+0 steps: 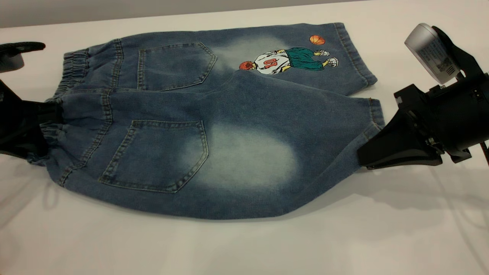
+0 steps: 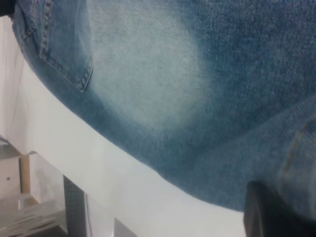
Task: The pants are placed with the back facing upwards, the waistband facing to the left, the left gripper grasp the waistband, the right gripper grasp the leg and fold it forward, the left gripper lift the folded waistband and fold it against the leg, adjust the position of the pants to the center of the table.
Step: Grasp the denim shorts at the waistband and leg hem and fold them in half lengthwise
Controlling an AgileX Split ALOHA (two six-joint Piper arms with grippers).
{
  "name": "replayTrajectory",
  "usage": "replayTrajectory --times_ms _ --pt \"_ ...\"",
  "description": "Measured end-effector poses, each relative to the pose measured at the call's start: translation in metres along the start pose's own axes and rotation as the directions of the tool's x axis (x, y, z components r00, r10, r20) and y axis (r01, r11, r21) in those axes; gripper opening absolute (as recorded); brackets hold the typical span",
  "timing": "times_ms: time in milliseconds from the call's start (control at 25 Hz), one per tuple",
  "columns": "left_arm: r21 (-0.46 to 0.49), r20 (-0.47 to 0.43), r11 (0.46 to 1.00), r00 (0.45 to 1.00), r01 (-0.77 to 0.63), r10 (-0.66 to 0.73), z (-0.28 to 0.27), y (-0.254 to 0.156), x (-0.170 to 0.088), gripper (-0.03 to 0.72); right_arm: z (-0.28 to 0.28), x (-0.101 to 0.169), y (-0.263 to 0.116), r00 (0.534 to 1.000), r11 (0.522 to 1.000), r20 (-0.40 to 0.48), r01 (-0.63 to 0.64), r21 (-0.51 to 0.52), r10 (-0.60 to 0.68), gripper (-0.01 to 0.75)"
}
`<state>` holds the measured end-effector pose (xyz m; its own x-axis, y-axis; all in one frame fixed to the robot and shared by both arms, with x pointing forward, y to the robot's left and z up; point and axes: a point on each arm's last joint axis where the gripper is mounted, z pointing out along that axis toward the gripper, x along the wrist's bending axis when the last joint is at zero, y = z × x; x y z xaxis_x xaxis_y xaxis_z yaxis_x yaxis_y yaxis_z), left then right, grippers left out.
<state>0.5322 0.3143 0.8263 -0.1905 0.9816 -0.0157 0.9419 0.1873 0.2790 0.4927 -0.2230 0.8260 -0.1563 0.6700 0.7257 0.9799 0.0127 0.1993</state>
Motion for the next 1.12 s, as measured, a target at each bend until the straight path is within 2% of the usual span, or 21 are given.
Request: replayTrajectory --times_ms 120,360,600,880,1120 --pt "0.002 -0.003 1.0 1.0 0.0 0.0 -0.001 0.0 0.0 0.08 0.0 0.0 0.0 1.0 1.0 -0.003 0.0 0.0 0.0 0.011" --pt "0.022 -0.033 1.0 0.999 0.014 -0.013 -0.023 0.002 0.004 0.078 -0.006 0.012 0.004 0.997 0.999 -0.065 0.027 -0.024 -0.028 0.011" --pt "-0.011 -0.056 1.0 0.998 0.009 -0.009 -0.063 0.008 0.006 0.078 -0.024 0.03 0.015 0.993 0.989 -0.037 0.112 -0.095 -0.116 0.011" --pt "-0.109 0.007 0.994 1.0 -0.027 0.028 -0.092 0.026 -0.01 0.078 -0.041 0.05 0.039 0.97 0.958 -0.022 0.237 -0.163 -0.244 0.011" --pt "-0.164 0.067 0.985 0.996 -0.046 0.057 -0.108 0.054 -0.024 0.078 -0.049 0.059 0.069 0.961 0.942 -0.002 0.271 -0.2 -0.277 0.011"
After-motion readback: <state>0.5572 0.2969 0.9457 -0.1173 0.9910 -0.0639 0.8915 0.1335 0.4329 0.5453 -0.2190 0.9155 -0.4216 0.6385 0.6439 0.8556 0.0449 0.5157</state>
